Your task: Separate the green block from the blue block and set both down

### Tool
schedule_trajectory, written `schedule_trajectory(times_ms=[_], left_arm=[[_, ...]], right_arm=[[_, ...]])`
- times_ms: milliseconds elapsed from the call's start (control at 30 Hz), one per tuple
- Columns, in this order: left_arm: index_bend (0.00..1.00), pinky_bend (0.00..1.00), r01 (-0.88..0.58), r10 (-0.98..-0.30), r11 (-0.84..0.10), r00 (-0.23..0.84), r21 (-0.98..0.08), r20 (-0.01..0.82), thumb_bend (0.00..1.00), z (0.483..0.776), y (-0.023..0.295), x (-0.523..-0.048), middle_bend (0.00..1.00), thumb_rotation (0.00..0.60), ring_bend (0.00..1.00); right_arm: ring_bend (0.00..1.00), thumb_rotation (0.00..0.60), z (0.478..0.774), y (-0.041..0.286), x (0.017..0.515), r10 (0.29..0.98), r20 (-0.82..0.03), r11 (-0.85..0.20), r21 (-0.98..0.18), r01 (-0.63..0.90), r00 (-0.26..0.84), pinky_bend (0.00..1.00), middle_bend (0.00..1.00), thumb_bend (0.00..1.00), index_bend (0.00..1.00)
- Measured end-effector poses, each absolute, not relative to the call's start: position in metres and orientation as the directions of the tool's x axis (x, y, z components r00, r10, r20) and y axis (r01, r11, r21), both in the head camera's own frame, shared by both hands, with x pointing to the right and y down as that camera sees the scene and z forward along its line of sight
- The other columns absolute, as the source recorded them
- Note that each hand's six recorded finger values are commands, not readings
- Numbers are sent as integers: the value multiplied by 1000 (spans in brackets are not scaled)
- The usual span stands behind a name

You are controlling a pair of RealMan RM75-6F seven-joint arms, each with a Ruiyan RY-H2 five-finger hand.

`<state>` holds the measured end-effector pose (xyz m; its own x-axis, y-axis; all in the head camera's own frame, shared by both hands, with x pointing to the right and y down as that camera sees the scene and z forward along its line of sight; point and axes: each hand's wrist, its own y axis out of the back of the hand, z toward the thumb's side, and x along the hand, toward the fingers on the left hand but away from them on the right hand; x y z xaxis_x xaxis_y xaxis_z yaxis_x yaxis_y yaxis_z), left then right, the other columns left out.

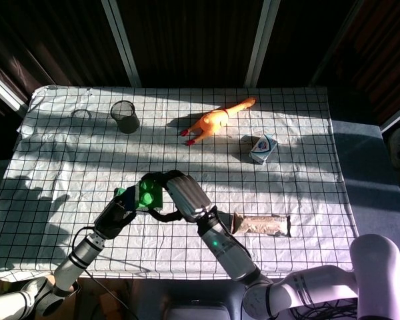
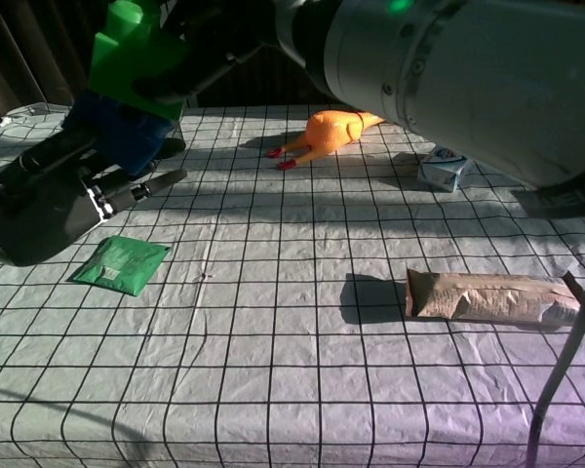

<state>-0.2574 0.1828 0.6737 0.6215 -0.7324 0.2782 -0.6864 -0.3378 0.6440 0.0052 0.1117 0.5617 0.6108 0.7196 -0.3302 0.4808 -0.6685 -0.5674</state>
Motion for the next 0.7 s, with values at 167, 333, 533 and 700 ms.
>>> schedule_trajectory(times_ms=[167, 333, 533, 700], left_arm=[[791, 213, -684, -746, -319, 608, 656, 271, 760, 671, 179, -264, 822, 600, 435], [792, 247, -691, -763, -308, 590, 654, 264, 762, 668, 175, -273, 823, 600, 436], [791, 269, -728, -780, -315, 564, 609, 271, 764, 665, 170, -295, 824, 600, 437], [792, 260, -804, -789, -353, 531, 480, 310, 738, 668, 168, -317, 824, 600, 437]], right_arm=[[532, 600, 557, 105, 13, 732, -324, -659, -559, 503, 599, 267, 701, 347, 964], [532, 600, 551, 92, 28, 756, -314, -637, -555, 535, 574, 267, 701, 348, 964], [532, 600, 547, 74, 58, 793, -308, -597, -561, 573, 525, 267, 701, 347, 964], [532, 600, 553, 58, 97, 824, -327, -557, -614, 559, 463, 267, 702, 347, 964]])
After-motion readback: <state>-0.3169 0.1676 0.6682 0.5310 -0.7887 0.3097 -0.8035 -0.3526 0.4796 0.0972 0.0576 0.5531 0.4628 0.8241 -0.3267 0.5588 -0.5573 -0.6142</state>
